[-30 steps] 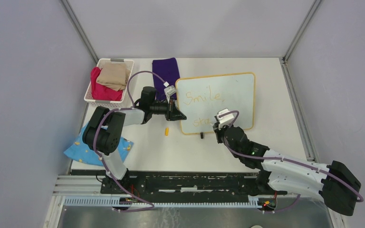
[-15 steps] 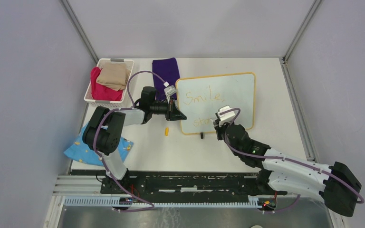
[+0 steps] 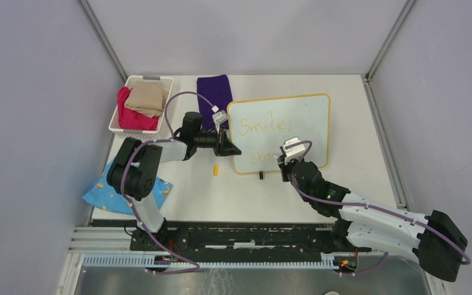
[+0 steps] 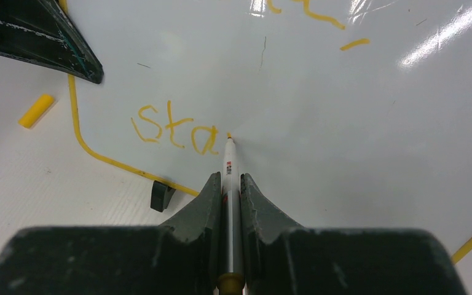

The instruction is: Write a sentence on the whiteboard

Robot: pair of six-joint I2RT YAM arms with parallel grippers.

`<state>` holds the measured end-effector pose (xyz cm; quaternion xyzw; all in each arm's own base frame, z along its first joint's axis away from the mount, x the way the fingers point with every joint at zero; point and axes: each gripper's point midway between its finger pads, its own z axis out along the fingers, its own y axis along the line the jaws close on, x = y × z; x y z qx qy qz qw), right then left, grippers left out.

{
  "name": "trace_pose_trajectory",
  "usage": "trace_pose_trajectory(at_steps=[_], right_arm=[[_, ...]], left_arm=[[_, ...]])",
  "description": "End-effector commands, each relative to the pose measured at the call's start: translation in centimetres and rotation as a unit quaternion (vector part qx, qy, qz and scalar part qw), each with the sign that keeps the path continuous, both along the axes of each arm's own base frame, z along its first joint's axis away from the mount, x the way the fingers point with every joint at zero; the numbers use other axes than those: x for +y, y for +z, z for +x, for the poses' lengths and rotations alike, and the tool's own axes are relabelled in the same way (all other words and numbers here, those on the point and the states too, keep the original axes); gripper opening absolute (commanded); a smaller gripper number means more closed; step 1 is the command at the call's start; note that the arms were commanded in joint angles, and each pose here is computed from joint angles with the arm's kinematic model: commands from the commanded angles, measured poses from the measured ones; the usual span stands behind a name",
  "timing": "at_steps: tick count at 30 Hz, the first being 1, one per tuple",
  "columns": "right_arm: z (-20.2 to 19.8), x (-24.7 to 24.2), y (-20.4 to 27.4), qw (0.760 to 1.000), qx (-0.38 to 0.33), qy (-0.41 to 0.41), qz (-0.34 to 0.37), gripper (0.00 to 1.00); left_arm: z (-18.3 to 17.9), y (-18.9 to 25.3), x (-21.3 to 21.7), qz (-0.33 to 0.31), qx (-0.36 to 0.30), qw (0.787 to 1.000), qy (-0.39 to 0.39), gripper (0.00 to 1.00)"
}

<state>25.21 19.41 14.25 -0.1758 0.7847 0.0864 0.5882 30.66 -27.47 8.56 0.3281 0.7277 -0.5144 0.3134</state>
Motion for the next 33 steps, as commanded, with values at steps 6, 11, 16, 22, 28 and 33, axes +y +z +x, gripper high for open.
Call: trace_pose_trajectory(at_steps=[6, 11, 16, 22, 28, 33], right_arm=[[-0.6, -1.6, -1.4, 1.000, 0.010, -0.019, 0.002, 0.00], [-0.4, -1.4, 0.2, 1.000, -0.002, -0.017, 0.016, 0.00], [0.2, -1.3, 3.3, 0.999, -0.033, -0.025, 0.034, 0.00], [1.0, -1.2, 4.8, 0.998, -0.048, -0.033, 0.028, 0.00], [1.1, -1.1, 4.3, 0.998, -0.041, -0.033, 0.025, 0.00], [0.7, -1.1, 3.0, 0.999, -0.029, -0.025, 0.021, 0.00]], left_arm=[[-1.0, -7.8, 1.6, 0.124, 0.029, 0.991, 0.038, 0.02], [-1.0, -7.8, 1.6, 0.124, 0.030, 0.991, 0.038, 0.02], [-0.9, -7.9, 1.6, 0.125, 0.032, 0.991, 0.038, 0.02], [-0.9, -7.9, 1.6, 0.126, 0.033, 0.991, 0.039, 0.02], [-0.9, -7.9, 1.6, 0.127, 0.033, 0.991, 0.039, 0.02], [-0.9, -7.9, 1.6, 0.128, 0.034, 0.990, 0.039, 0.02]])
